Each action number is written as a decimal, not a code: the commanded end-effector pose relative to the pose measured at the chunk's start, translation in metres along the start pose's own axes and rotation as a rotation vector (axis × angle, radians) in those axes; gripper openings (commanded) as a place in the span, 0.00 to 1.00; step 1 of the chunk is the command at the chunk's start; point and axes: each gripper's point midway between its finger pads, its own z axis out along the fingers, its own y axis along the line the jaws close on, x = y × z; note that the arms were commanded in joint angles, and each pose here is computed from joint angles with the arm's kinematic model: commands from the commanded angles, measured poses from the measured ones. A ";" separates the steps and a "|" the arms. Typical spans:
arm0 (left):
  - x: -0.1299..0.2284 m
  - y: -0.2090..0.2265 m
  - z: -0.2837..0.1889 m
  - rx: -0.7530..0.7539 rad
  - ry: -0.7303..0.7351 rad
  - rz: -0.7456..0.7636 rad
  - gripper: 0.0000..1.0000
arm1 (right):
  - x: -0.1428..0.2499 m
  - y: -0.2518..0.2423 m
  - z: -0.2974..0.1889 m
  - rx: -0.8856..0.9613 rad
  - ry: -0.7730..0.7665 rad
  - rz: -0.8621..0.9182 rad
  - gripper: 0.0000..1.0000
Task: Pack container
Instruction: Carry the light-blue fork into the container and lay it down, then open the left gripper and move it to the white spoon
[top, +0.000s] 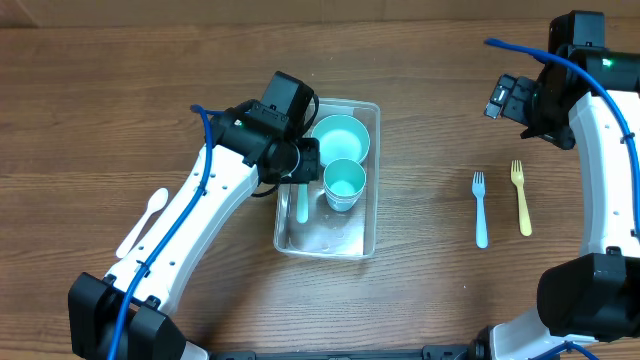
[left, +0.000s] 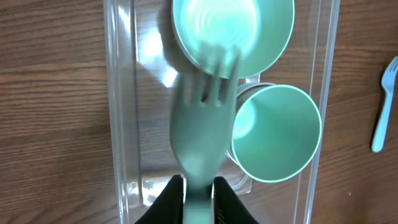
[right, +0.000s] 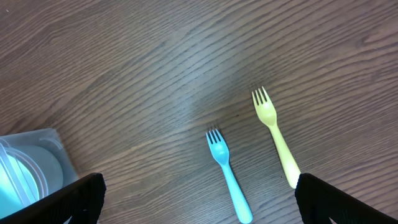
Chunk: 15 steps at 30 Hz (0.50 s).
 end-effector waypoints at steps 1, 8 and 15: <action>-0.010 -0.005 -0.005 0.008 -0.036 -0.005 0.41 | -0.007 0.000 -0.014 -0.009 -0.049 0.007 1.00; -0.023 0.018 -0.012 -0.036 -0.062 -0.046 0.49 | -0.007 0.000 -0.014 -0.009 -0.049 0.007 1.00; -0.009 0.135 -0.039 -0.238 0.057 -0.149 0.52 | -0.007 0.000 -0.014 -0.009 -0.049 0.007 1.00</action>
